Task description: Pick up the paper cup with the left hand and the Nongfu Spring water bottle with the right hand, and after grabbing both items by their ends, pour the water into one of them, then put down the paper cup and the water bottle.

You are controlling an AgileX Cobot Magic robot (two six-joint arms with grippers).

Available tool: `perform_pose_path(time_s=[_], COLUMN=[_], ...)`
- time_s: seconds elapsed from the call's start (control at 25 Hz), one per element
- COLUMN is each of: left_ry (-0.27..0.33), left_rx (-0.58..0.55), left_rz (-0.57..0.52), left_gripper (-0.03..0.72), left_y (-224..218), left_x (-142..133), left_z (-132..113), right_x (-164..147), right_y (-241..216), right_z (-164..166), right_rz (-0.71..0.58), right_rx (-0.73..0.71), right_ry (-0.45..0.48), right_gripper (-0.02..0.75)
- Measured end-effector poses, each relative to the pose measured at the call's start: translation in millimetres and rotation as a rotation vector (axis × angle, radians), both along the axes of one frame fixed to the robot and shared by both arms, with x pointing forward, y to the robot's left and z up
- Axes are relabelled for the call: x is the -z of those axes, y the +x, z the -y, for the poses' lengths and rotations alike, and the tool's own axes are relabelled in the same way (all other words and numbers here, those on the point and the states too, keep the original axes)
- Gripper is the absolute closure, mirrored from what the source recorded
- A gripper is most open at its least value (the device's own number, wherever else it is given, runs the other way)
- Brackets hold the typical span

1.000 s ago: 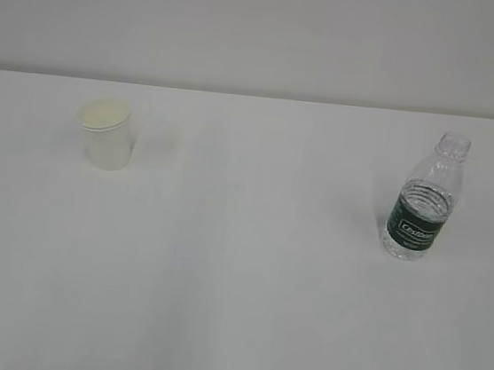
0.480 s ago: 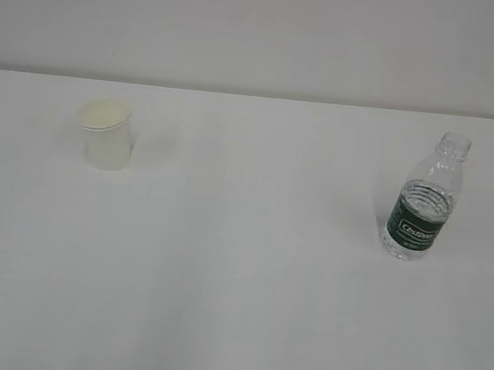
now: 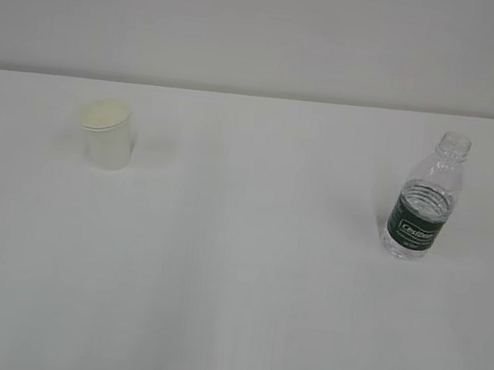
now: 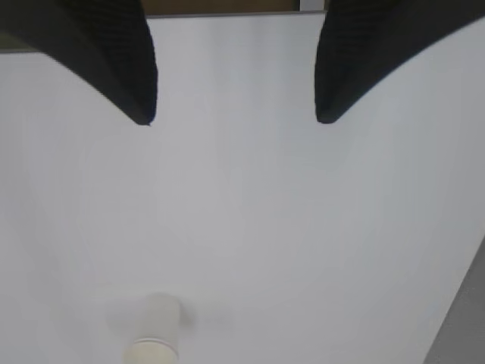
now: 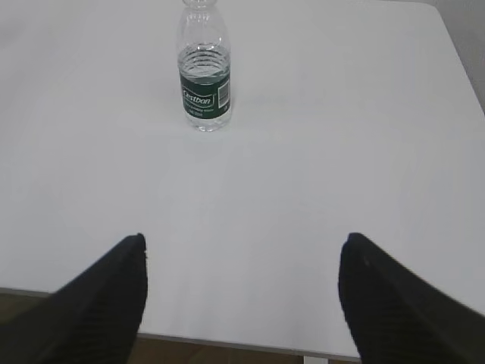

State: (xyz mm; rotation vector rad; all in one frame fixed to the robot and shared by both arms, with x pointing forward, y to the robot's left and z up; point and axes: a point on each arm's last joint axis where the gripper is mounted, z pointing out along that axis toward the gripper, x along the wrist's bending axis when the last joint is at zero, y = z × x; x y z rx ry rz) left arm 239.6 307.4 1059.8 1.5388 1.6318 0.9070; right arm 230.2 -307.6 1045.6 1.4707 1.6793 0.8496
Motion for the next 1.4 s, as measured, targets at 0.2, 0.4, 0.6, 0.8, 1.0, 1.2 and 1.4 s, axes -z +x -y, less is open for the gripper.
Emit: perform_pose_path(time_s=[0.2,0.4,0.6,0.8,1.0,1.2,1.4], left_ry=[-0.007,-0.009,-0.012,-0.025,-0.029,-0.042,-0.048], left_rx=[0.006,0.007,0.009,0.017,0.020,0.027,0.030], left_rz=[-0.047,-0.051,-0.050,-0.091,-0.111,-0.126,-0.169], left_gripper=[0.223,0.223,0.223,0.226,0.228,0.228,0.228], left_y=[7.9,8.6,8.9,16.4,26.5,38.1,55.1], left_x=[0.1,0.2,-2.0,-4.0,-11.2,-17.1,-19.1], left_z=[1.3,1.5,1.8,3.5,4.6,6.4,8.0], right_x=[-4.4,-12.5,-17.9,-25.3,-26.8,-27.5,-27.9], right_y=[4.6,10.0,18.7,26.0,35.5,44.4,53.6], right_z=[-0.8,-1.8,-3.1,-4.7,-5.8,-7.5,-10.0], right_rz=[-0.019,-0.028,-0.052,-0.052,-0.086,-0.102,-0.116], right_rx=[-0.002,-0.005,-0.008,-0.014,-0.015,-0.019,-0.028], right_ry=[0.000,0.001,0.001,0.006,0.002,0.006,0.019], right_gripper=[0.151,0.151,0.151,0.151,0.152,0.152,0.151])
